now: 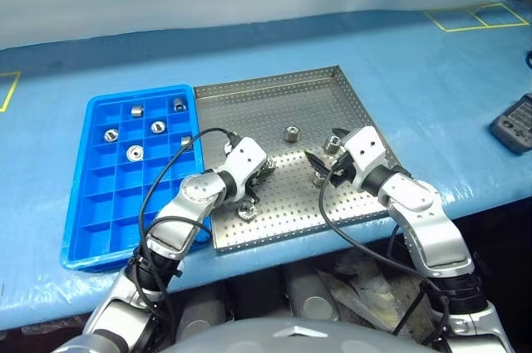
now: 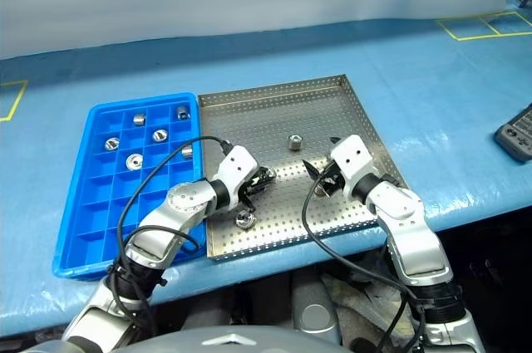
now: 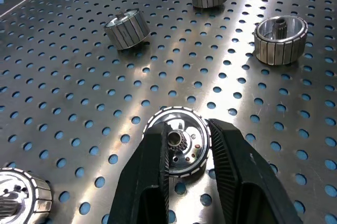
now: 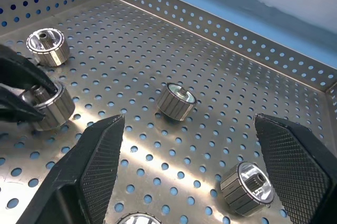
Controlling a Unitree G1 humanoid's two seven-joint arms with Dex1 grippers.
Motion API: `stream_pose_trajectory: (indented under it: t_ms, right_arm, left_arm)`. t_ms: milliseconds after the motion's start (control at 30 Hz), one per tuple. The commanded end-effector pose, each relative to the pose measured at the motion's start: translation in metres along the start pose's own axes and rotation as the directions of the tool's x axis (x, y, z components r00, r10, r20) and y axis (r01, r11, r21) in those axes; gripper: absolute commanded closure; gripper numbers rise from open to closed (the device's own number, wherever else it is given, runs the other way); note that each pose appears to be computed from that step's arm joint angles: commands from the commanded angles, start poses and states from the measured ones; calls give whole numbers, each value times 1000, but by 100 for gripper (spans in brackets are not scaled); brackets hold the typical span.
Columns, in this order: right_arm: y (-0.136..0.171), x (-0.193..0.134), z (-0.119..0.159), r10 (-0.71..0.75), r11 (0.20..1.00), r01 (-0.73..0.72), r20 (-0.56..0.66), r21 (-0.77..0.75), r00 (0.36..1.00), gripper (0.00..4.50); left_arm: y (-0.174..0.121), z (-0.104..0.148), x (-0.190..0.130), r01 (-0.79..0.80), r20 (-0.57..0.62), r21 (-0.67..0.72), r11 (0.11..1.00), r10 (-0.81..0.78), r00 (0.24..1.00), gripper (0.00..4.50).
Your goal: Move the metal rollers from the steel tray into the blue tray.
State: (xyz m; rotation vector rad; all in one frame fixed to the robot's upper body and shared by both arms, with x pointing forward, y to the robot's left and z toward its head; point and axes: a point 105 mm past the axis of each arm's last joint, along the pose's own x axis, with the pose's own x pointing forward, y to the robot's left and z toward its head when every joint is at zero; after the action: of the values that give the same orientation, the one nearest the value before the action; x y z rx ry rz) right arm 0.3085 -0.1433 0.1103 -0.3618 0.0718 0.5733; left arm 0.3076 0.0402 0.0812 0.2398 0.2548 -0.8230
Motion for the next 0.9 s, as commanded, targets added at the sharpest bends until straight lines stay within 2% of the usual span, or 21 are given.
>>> stream_pose_trajectory:
  t_ms: [33, 100, 133, 300, 400, 500, 667, 767, 800, 900]
  right_arm:
    - [-2, 0, 20, -10, 999, 13, 73, -29, 997, 35]
    - [-1, 1, 21, -3, 1000, 5, 77, -28, 997, 35]
    - [0, 1, 21, 2, 1000, 1, 79, -28, 997, 35]
    - [5, 4, 23, 29, 999, -27, 84, -28, 996, 35]
    - [12, 9, 28, 75, 997, -72, 108, -29, 991, 35]
    - [28, 12, 45, 180, 984, -178, 176, -25, 968, 35]
    - [69, 9, 74, 419, 904, -425, 295, -46, 859, 35]
    - [105, 3, 90, 583, 798, -597, 351, -80, 733, 35]
    - [116, 3, 95, 622, 765, -638, 362, -91, 694, 35]
    - [134, 5, 99, 672, 717, -689, 365, -107, 644, 35]
  left_arm:
    - [6, 47, -19, -3, 225, -38, 999, 12, 974, 365]
    - [15, 61, -34, -22, 300, -73, 997, 43, 953, 365]
    - [24, 63, -42, -65, 302, -67, 996, 82, 950, 365]
    - [71, 43, -89, -334, 179, 31, 942, 323, 929, 365]
    - [96, 32, -131, -485, 98, 89, 870, 477, 873, 365]
    - [107, 21, -166, -583, 20, 130, 802, 585, 811, 365]
    - [109, 2, -189, -647, -68, 112, 755, 655, 753, 365]
    - [106, -12, -191, -658, -108, 81, 749, 663, 741, 365]
    - [107, -18, -192, -666, -127, 71, 743, 668, 733, 365]
    - [112, -28, -198, -697, -161, 54, 715, 695, 700, 365]
